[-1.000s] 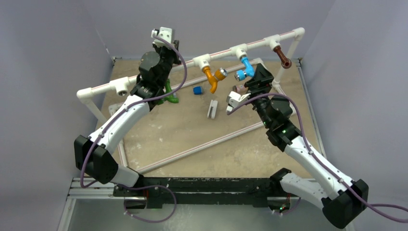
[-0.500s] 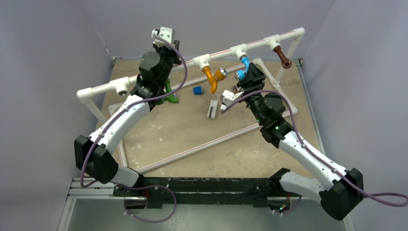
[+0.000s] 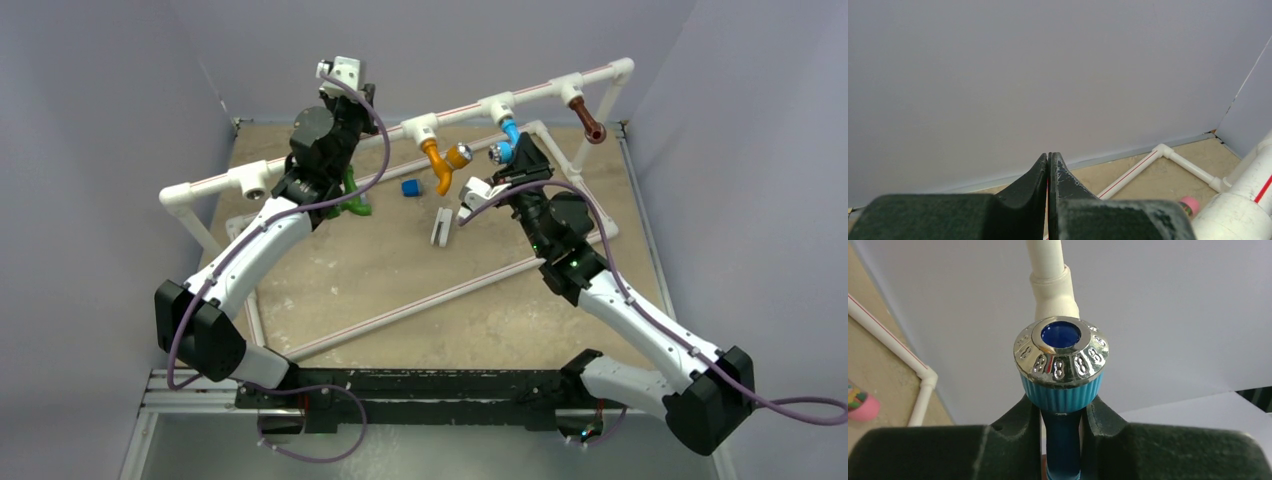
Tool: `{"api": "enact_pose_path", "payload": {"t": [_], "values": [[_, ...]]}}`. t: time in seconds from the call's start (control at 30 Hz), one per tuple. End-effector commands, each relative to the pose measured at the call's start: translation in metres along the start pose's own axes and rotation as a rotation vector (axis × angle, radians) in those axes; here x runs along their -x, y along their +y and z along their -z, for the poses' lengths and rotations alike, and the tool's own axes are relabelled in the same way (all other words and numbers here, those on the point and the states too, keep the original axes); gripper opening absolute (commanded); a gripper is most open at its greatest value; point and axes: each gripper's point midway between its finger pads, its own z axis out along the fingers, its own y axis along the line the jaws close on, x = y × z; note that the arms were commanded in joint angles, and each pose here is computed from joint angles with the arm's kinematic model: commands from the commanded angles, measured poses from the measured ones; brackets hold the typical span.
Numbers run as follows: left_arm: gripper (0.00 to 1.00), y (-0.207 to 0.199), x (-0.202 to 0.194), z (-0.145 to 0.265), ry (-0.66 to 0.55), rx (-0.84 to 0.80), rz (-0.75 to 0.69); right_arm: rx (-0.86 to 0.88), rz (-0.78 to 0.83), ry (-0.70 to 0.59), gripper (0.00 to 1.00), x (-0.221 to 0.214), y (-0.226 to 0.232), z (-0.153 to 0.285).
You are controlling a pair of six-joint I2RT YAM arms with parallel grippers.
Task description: Install the water faucets
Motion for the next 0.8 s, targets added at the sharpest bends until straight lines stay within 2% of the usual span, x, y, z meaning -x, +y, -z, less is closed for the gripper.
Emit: {"api": "enact_pose_path", "payload": {"t": [0.0,0.17,0.3,0.33,0.6,0.77], "values": [[0.0,-0.025,-0.179,0.04,0.548,-0.136,-0.153,-0.082,-0.224,0.002,0.0,0.0,-0.017,0.007],[0.0,-0.025,-0.179,0.04,0.548,-0.136,-0.155,-0.075,-0.553,-0.106,0.0,0.023,-0.01,0.01],[0.0,-0.025,-0.181,0.04,0.552,-0.134,-0.156,-0.083,-0.941,-0.195,0.0,0.044,-0.017,0.009],[0.0,-0.025,-0.181,0.04,0.552,-0.134,-0.156,-0.085,-0.995,-0.197,0.0,0.045,-0.018,0.008],[0.0,-0.025,-0.18,0.041,0.548,-0.132,-0.162,-0.054,-1.735,-0.188,0.0,0.069,-0.016,-0.005],[0.0,-0.024,-0.18,0.041,0.547,-0.127,-0.166,-0.016,-2.102,-0.206,0.0,0.083,-0.017,-0.003]]}}
